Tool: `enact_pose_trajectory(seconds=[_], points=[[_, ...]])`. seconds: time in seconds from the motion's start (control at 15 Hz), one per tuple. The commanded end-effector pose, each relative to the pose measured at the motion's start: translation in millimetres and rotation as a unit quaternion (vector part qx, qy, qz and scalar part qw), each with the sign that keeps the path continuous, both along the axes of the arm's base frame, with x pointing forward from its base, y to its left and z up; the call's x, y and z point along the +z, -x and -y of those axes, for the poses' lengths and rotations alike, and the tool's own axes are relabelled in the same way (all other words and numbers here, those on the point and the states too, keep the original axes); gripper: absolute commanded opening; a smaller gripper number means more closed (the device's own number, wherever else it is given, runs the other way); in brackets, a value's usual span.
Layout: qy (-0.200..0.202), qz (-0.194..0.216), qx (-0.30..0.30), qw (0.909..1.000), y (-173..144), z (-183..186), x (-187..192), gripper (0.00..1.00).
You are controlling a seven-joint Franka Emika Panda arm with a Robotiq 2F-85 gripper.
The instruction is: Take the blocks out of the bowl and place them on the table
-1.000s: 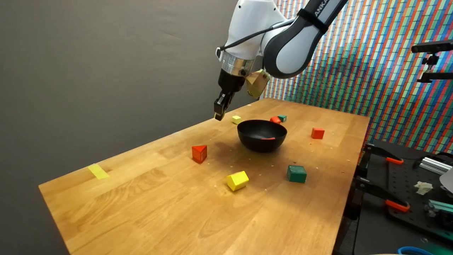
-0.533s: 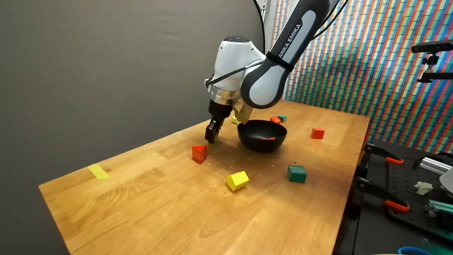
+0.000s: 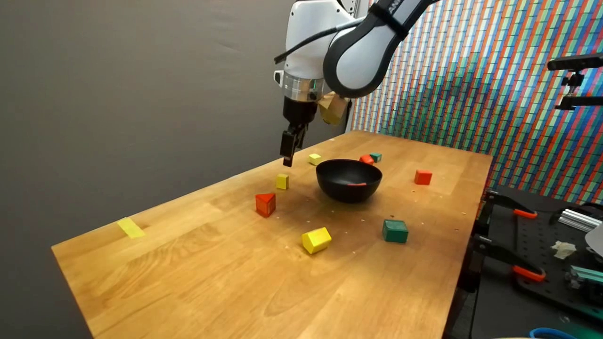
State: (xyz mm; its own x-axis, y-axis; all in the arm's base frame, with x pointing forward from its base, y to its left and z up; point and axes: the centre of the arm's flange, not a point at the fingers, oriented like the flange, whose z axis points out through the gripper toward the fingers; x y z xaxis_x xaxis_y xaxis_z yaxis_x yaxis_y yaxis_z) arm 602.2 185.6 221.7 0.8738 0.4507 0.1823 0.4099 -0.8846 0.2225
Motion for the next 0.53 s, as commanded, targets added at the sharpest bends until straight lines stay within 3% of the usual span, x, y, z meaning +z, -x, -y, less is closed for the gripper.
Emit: enact_pose_trajectory(seconds=[0.0, 0.2, 0.4, 0.47], points=[[0.017, -0.017, -0.033, 0.9992, 65.5, 26.7, 55.7, 1.00], [0.016, -0.027, -0.088, 0.9956, 97.4, 63.2, 64.3, 1.00], [0.003, -0.041, -0.108, 0.9933, 117.1, 95.2, 47.5, 1.00], [0.014, -0.045, -0.098, 0.9941, 92.9, 76.3, 45.1, 1.00]])
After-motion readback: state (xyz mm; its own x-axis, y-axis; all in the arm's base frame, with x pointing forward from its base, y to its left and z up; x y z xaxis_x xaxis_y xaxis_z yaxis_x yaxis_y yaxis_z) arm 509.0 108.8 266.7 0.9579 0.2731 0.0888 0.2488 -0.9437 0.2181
